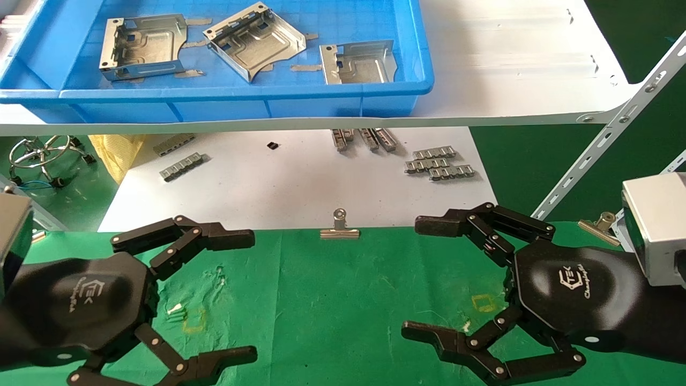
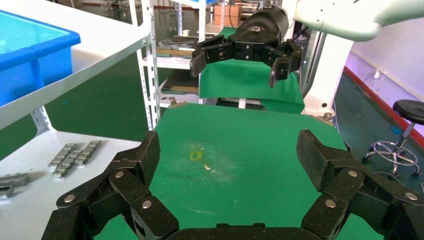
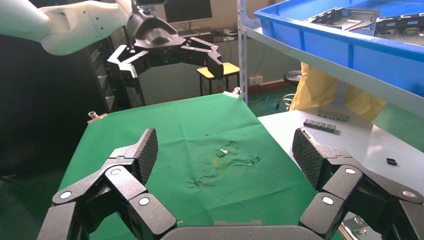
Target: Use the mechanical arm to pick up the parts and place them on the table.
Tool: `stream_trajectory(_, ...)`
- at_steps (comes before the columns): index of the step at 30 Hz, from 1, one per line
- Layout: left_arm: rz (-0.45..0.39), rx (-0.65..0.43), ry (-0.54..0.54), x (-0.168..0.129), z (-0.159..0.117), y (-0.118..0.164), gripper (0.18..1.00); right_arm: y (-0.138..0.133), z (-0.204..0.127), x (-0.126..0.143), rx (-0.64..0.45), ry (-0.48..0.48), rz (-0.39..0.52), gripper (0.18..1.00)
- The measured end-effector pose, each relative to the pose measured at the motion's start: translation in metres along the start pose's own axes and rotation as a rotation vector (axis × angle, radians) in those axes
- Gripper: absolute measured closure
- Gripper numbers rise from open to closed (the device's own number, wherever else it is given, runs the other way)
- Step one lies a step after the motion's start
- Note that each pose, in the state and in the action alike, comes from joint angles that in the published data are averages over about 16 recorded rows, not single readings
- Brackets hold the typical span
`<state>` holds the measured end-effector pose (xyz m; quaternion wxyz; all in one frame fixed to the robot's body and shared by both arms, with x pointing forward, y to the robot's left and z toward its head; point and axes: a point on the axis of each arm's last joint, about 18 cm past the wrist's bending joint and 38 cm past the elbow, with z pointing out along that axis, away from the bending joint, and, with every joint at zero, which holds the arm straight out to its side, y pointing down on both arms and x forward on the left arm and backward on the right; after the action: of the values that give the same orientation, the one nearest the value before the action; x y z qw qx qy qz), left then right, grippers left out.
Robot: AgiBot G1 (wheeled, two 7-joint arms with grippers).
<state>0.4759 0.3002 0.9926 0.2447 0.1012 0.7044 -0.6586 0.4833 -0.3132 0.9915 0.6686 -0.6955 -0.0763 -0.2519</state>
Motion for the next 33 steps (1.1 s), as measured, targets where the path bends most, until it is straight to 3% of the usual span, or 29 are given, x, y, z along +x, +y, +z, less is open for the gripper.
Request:
stream_trajectory(23, 0.000, 0.000, 0.000, 0.0000, 0.0000, 0.0000, 0.184, 0.0000, 0.0000, 0.0000, 0.000, 0.000, 0.000, 0.179)
stream_trajectory(33, 0.000, 0.000, 0.000, 0.0000, 0.0000, 0.0000, 0.184, 0.0000, 0.0000, 0.0000, 0.000, 0.000, 0.000, 0.215)
